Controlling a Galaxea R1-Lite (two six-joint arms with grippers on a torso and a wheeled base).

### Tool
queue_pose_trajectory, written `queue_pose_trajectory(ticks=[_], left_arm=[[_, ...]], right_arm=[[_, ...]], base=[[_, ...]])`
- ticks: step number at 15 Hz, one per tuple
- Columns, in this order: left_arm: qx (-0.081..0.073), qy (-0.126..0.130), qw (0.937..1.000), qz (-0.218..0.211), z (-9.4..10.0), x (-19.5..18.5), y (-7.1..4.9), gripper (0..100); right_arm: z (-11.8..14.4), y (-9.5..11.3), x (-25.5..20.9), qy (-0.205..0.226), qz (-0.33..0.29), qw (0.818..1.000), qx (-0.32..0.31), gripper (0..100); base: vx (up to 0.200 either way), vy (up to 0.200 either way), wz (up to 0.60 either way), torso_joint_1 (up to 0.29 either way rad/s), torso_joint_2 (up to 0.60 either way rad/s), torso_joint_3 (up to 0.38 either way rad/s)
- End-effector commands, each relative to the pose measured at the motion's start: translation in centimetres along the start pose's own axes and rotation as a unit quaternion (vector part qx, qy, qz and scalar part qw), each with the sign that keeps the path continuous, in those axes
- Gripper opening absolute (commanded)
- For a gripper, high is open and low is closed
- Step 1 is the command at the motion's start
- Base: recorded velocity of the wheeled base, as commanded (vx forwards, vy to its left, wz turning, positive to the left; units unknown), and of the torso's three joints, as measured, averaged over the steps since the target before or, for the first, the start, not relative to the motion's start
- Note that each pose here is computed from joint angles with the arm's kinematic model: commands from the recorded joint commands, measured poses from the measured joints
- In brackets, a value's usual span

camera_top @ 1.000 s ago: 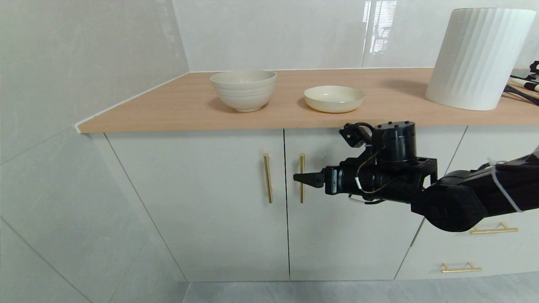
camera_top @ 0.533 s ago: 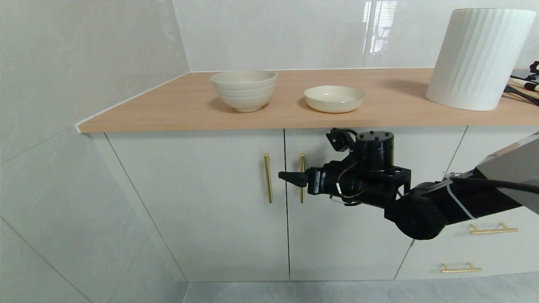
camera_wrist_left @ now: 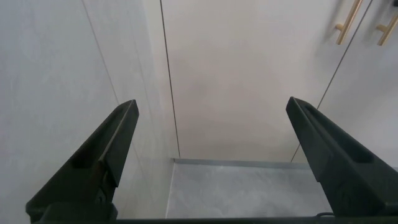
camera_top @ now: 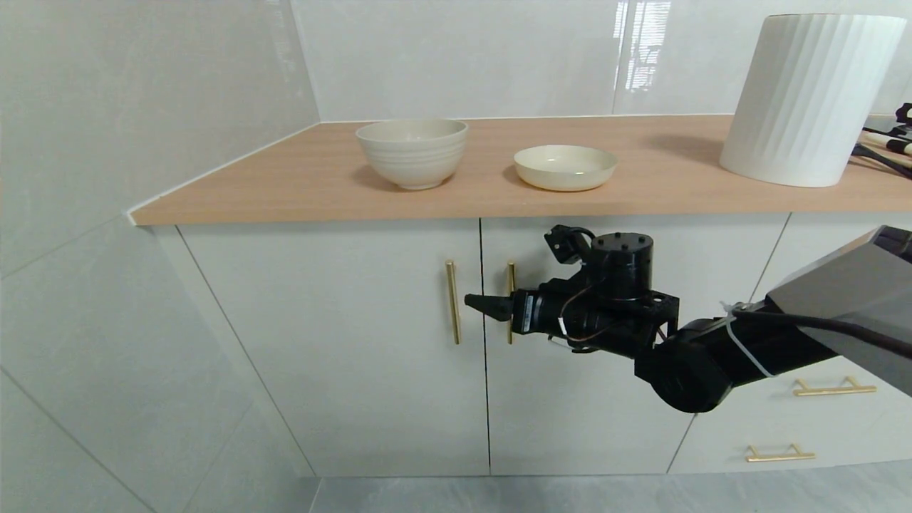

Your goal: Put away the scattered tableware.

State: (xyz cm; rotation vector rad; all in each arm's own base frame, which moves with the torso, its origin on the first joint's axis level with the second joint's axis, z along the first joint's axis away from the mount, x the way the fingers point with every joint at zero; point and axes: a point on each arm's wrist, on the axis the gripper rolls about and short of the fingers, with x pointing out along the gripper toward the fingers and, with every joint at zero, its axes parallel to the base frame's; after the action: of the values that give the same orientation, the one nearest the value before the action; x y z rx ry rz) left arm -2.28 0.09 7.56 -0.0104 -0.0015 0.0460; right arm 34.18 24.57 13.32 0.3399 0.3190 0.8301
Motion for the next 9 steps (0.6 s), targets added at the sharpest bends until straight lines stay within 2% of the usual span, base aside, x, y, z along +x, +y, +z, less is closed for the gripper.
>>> queue_pose_trajectory(ticks=[1, 9], left_arm=[[0.0, 0.0, 1.0, 0.001, 0.0, 0.0, 0.0, 100], [0.0, 0.0, 1.0, 0.0, 0.0, 0.0, 0.0, 100]], right_arm=[[-0.29, 0.19, 0.71, -0.006, -0.002, 1.0, 0.001, 100], [-0.33, 0.94, 0.3, -0.014, 0.009, 1.0, 0.023, 100]], base=[[0.0, 0.0, 0.0, 0.0, 0.0, 0.0], [0.0, 0.0, 0.0, 0.0, 0.0, 0.0]])
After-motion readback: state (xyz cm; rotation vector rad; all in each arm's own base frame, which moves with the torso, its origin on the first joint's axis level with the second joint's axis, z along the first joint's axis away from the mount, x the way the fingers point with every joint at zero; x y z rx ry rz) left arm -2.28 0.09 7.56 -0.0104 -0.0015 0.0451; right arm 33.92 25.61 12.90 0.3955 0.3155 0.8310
